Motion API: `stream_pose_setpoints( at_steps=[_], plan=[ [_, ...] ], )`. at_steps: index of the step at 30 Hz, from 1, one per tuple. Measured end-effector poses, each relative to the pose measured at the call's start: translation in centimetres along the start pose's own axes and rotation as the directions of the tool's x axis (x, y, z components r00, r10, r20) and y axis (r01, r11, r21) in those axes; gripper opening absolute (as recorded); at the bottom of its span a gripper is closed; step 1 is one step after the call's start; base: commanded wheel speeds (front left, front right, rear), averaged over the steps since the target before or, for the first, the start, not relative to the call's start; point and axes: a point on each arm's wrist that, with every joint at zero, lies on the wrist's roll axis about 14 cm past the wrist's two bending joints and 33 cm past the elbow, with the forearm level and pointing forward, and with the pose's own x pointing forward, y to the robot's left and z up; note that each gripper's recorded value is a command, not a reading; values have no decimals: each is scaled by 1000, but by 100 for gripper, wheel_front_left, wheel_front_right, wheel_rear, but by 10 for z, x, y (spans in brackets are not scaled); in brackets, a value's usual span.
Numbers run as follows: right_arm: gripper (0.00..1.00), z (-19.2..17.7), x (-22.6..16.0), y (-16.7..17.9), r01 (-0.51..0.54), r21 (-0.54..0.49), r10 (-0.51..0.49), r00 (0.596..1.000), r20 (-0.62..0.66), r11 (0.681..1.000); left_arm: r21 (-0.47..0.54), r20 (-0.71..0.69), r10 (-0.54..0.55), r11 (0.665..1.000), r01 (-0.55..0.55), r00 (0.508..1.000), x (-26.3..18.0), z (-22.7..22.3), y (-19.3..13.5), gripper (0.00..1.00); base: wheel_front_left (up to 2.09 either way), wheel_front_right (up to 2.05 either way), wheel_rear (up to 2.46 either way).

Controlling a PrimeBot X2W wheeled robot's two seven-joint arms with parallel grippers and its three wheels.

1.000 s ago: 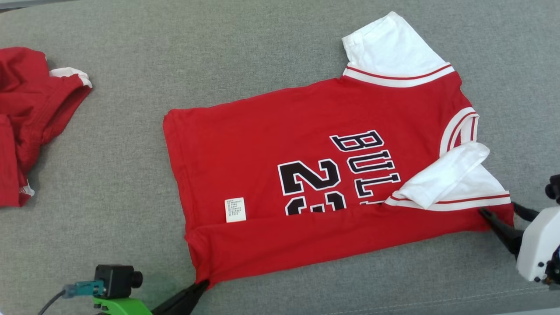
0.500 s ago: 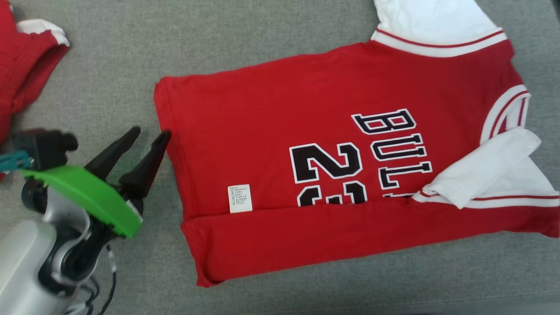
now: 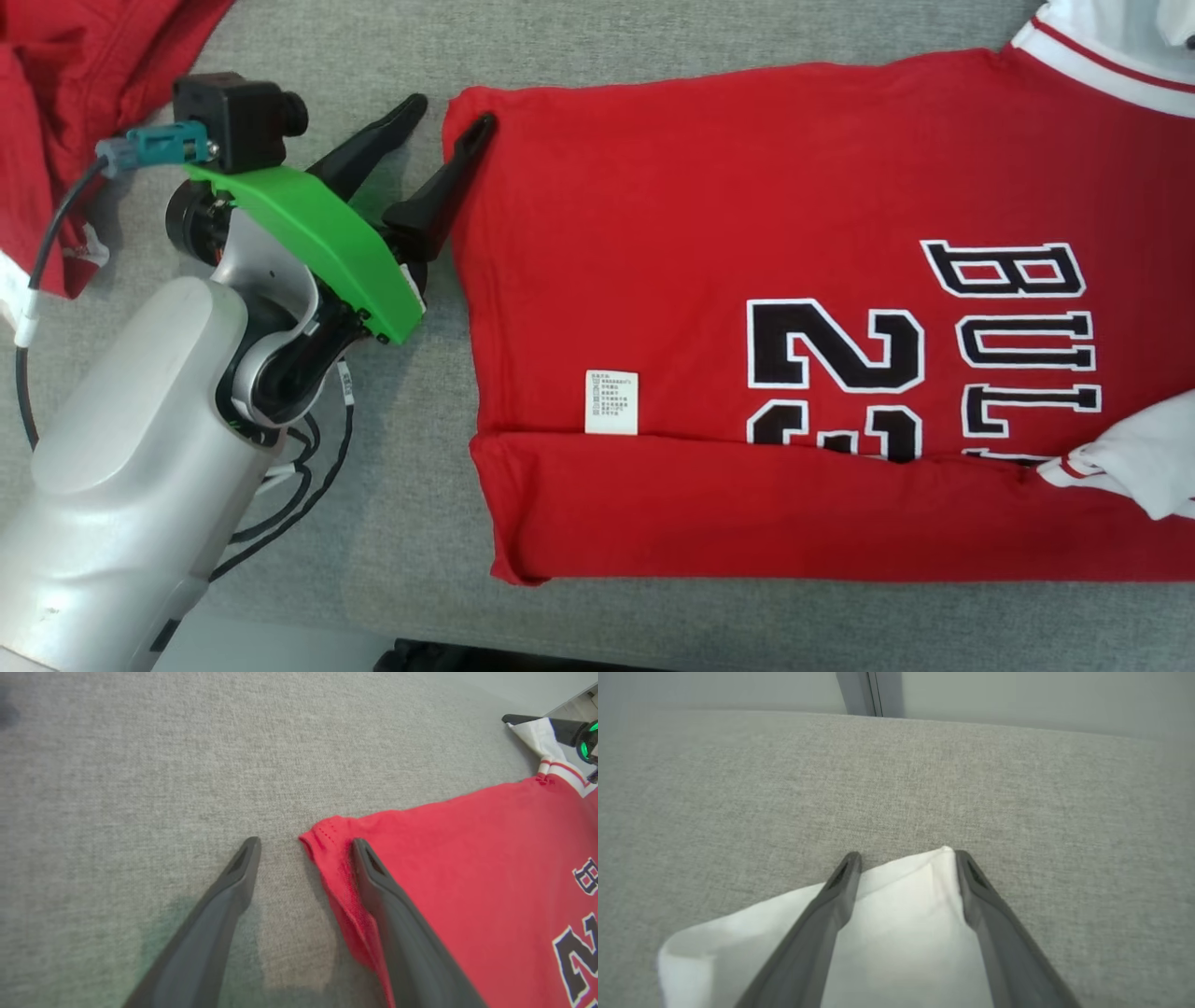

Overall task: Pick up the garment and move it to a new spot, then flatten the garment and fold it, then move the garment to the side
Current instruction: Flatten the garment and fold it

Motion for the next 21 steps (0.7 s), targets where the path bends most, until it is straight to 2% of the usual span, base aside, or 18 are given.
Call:
stream_pose_setpoints(
  at_steps=[4, 11, 12, 13, 17, 21],
  plan=[
    [100, -12, 13, 6, -16, 13, 17, 999, -31, 1000, 10, -27, -14, 1000, 14, 1000, 4, -5, 1, 100, 0, 0, 0],
    [100, -20, 8, 2, -17, 18, 18, 997, -79, 1000, 25, -52, -59, 998, 61, 997, 8, -6, -9, 100, 0, 0, 0],
    [26, -20, 7, 2, -19, 18, 21, 997, -80, 1000, 29, -63, -67, 997, 69, 996, 8, -8, -11, 19, 0, 0, 0],
    [0, -20, 7, 2, -22, 19, 23, 996, -81, 1000, 33, -68, -76, 996, 78, 995, 9, -8, -14, 0, 0, 0, 0],
    [0, -15, 3, 8, -48, 20, 49, 998, -50, 999, 59, -74, -102, 993, 107, 992, 9, -9, -22, 0, 0, 0, 0],
    [0, 4, -7, 14, -88, 75, 85, 996, 39, 993, 81, -41, -121, 989, 124, 992, 5, -1, -29, 0, 0, 0, 0]
  ],
)
